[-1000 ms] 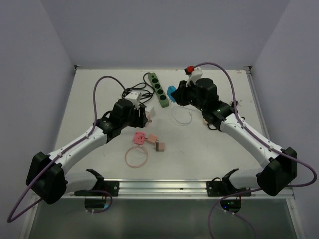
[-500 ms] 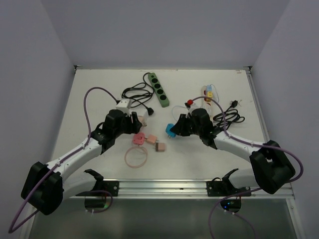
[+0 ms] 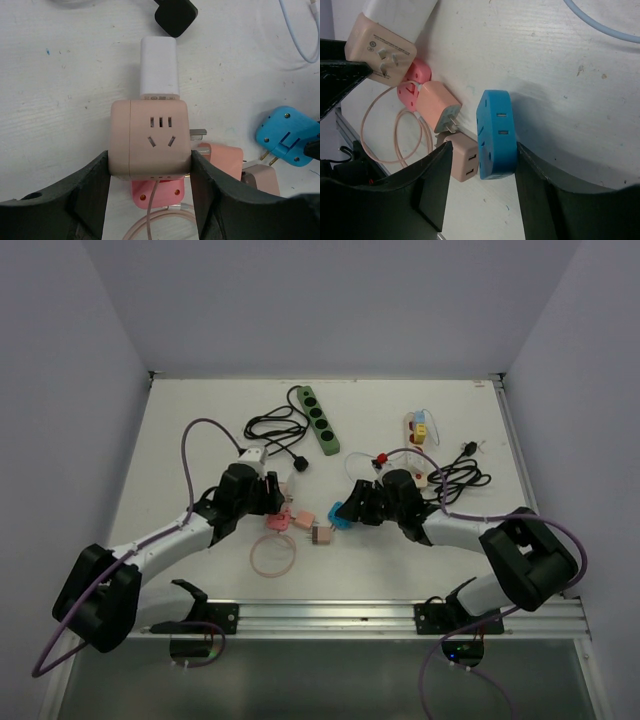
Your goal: Pull the plug off the socket
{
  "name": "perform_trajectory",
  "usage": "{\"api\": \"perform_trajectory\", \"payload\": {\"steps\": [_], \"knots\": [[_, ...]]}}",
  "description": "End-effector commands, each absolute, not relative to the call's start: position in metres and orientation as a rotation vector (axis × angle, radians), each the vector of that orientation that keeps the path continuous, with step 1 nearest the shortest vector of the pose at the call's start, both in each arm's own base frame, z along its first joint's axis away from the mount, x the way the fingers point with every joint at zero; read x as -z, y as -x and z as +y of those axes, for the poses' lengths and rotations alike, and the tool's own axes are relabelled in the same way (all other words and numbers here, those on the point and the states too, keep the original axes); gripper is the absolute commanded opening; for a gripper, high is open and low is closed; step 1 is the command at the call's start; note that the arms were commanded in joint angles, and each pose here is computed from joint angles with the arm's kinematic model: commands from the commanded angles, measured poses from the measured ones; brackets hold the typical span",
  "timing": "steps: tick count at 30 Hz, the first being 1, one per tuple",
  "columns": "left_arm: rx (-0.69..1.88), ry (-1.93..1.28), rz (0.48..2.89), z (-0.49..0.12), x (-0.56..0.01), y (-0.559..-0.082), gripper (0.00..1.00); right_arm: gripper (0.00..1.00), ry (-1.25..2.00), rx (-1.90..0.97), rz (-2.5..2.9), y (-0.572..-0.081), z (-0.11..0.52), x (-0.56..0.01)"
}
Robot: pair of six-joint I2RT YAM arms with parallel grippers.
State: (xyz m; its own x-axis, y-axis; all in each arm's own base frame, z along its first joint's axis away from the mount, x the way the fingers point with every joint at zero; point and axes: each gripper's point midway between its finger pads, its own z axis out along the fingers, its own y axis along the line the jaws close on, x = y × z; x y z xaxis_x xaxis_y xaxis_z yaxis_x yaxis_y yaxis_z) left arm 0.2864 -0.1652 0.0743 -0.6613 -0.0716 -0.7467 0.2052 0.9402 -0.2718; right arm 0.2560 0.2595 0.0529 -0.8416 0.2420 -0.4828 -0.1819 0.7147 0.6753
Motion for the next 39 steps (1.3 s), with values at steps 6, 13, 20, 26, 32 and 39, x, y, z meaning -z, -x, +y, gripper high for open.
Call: {"api": "perform_trajectory", "payload": {"steps": [6,13,20,26,32,39], "knots": [[0.423,-0.043,2.212,-0.171,-0.096,-0.308,0.38,0.66,-0.054,-1.074,2.334,-0.258,0.267,-0.059],[0.388,-0.051,2.294,-0.169,-0.096,-0.303,0.77,0.71,-0.015,-1.045,2.324,-0.261,0.265,-0.064],[0.382,-0.068,2.354,-0.174,-0.104,-0.306,0.98,0.73,0.011,-1.035,2.316,-0.260,0.264,-0.068],[0.268,-0.109,2.435,-0.168,-0.102,-0.313,0.98,0.79,0.042,-1.013,2.306,-0.260,0.262,-0.071],[0.181,-0.173,2.516,-0.172,-0.086,-0.330,0.96,0.88,0.067,-1.012,2.303,-0.259,0.262,-0.072],[0.087,-0.171,2.567,-0.170,-0.069,-0.344,0.91,0.92,0.087,-0.971,2.305,-0.258,0.256,-0.072]]}}
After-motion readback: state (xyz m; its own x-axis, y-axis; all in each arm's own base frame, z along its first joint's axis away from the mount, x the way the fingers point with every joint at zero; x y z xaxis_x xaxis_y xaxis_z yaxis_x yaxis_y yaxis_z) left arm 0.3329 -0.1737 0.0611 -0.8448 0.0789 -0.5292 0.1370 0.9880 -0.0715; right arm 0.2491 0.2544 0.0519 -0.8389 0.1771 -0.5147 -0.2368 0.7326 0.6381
